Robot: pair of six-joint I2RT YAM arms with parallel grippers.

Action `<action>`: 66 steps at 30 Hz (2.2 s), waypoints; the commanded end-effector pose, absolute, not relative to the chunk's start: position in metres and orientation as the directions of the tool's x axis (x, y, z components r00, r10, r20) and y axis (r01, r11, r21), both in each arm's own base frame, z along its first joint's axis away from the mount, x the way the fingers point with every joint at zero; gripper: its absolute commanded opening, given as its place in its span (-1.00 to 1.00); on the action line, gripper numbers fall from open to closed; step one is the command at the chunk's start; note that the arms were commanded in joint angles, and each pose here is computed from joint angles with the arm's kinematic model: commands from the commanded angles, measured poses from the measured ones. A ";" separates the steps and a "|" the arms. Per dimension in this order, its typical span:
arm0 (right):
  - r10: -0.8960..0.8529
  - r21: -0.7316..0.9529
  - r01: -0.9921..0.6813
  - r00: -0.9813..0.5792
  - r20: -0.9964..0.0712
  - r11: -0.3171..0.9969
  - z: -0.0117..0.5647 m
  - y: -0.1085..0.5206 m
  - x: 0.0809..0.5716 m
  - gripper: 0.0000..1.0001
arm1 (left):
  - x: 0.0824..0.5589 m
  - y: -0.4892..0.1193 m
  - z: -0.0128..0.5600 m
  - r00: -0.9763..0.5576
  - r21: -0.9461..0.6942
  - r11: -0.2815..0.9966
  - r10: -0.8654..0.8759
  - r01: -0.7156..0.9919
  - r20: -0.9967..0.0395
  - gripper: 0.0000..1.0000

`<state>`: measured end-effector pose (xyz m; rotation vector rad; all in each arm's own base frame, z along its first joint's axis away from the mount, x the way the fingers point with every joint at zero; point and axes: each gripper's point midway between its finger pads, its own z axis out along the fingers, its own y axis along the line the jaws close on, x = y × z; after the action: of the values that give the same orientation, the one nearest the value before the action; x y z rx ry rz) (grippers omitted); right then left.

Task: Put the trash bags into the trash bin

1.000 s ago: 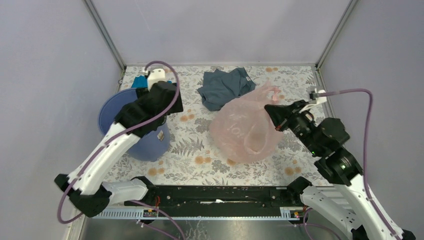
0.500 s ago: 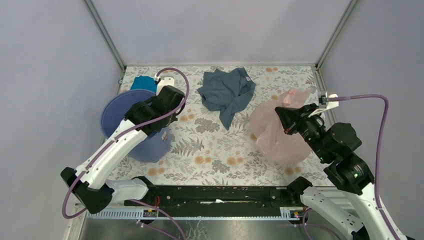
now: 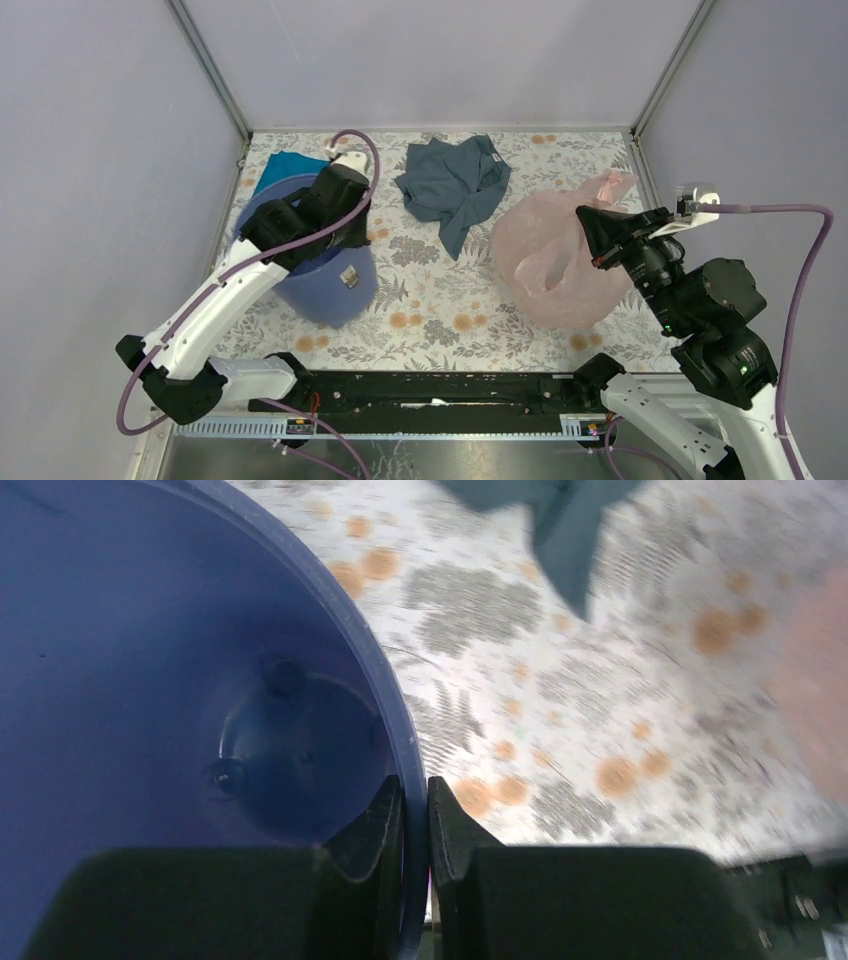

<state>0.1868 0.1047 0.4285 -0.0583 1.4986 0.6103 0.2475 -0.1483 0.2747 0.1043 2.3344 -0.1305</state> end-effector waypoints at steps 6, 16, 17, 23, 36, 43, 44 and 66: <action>0.353 0.307 -0.382 0.055 -0.934 0.872 0.464 0.082 0.175 -1.00 | 0.176 -0.321 0.310 -0.567 -0.169 0.772 0.280 0.613 -0.775 -1.00; 0.344 0.273 -0.312 0.203 -0.917 0.910 0.511 0.037 0.145 -1.00 | 0.127 -0.403 0.302 -0.506 -0.229 0.577 0.379 0.784 -0.775 -0.81; 0.349 0.274 -0.312 0.214 -0.912 0.909 0.515 0.035 0.143 -1.00 | 0.124 -0.406 0.304 -0.504 -0.243 0.559 0.376 0.793 -0.777 -0.73; 0.357 0.266 -0.343 0.235 -0.904 0.901 0.534 0.039 0.141 -1.00 | 0.118 -0.403 0.317 -0.480 -0.261 0.516 0.354 0.816 -0.803 -0.03; 0.571 0.193 -0.798 0.216 -0.792 0.571 0.655 0.151 0.142 -1.00 | 0.079 -0.328 0.384 -0.374 -0.327 0.319 0.098 0.890 -0.922 0.98; 0.730 0.210 -0.966 -0.034 -0.682 0.151 0.695 0.220 0.150 -1.00 | 0.088 -0.270 0.378 -0.365 -0.322 0.437 0.016 0.840 -0.931 0.98; 0.740 0.203 -0.975 -0.074 -0.668 0.086 0.700 0.227 0.148 -1.00 | 0.089 -0.261 0.377 -0.363 -0.319 0.454 0.009 0.832 -0.932 0.98; 0.734 0.466 -0.804 -0.053 -0.677 0.370 0.576 0.182 0.174 -1.00 | 0.114 -0.106 0.425 -0.279 -0.499 0.633 -0.420 0.592 -0.864 0.98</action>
<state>0.1315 0.1873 0.6328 -0.2372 0.8249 1.4082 0.1048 -0.1260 0.4186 0.2484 1.5750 -1.0273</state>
